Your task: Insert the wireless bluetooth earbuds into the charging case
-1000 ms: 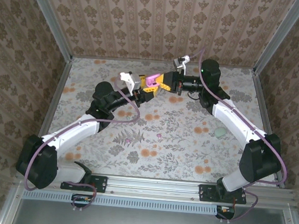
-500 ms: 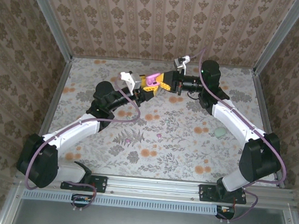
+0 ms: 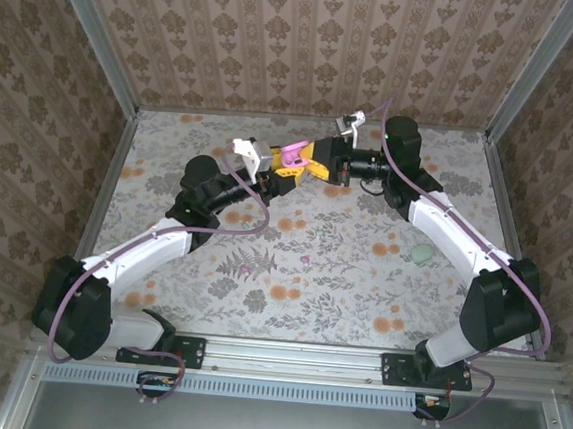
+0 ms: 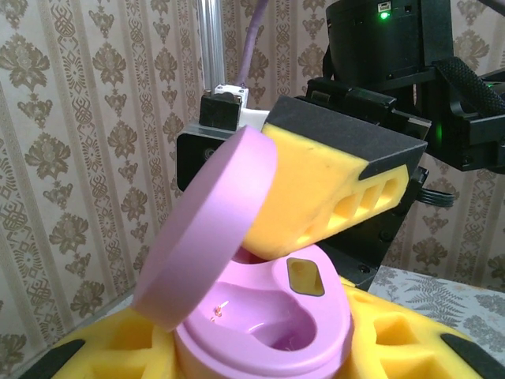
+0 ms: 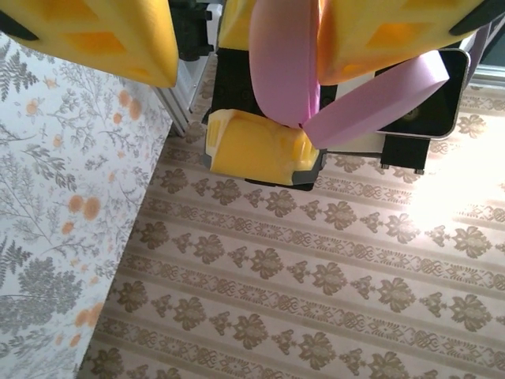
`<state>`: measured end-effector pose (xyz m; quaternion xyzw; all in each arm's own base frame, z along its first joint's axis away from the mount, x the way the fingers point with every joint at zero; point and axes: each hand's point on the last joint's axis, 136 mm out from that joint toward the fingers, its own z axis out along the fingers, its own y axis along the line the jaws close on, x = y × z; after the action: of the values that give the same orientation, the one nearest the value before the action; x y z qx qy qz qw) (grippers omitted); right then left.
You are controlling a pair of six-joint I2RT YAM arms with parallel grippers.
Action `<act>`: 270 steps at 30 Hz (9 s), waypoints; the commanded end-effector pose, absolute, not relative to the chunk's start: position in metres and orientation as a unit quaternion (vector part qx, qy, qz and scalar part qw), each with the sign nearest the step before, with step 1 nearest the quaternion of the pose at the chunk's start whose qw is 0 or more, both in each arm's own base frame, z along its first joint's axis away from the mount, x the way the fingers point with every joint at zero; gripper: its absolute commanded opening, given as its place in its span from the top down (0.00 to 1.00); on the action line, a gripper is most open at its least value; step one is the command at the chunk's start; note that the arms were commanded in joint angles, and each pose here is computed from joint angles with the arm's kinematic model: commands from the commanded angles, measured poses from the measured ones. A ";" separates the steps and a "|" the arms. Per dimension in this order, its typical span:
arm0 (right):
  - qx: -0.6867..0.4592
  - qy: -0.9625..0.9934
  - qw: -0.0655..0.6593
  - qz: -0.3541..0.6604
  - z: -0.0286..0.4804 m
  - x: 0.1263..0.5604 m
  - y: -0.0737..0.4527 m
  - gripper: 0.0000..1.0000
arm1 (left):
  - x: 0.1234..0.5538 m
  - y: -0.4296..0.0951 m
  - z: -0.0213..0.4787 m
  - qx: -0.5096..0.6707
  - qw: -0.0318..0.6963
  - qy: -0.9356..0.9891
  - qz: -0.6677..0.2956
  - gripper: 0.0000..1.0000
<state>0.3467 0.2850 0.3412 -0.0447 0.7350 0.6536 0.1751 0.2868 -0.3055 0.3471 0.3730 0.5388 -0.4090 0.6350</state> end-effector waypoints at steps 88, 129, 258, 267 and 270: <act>-0.197 0.953 -0.080 0.214 0.026 0.278 0.272 0.57 | 0.243 -0.233 0.334 0.328 0.630 0.600 -0.368 0.71; 0.143 0.981 0.038 0.124 0.016 0.282 0.182 0.72 | 0.249 -0.244 0.333 0.335 0.622 0.598 -0.378 0.71; 0.045 0.988 0.009 0.149 0.014 0.290 0.215 0.76 | 0.254 -0.259 0.326 0.349 0.606 0.608 -0.375 0.72; 0.057 0.982 0.084 0.158 0.067 0.296 0.201 0.78 | 0.261 -0.268 0.315 0.357 0.591 0.617 -0.377 0.72; 0.062 0.976 0.123 0.171 0.097 0.298 0.196 0.78 | 0.266 -0.274 0.308 0.359 0.587 0.621 -0.375 0.72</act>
<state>0.2984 0.2081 0.0716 0.0516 0.9794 0.1750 0.0863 0.2641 -0.2676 0.2952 0.3473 0.6405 -0.3788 0.5706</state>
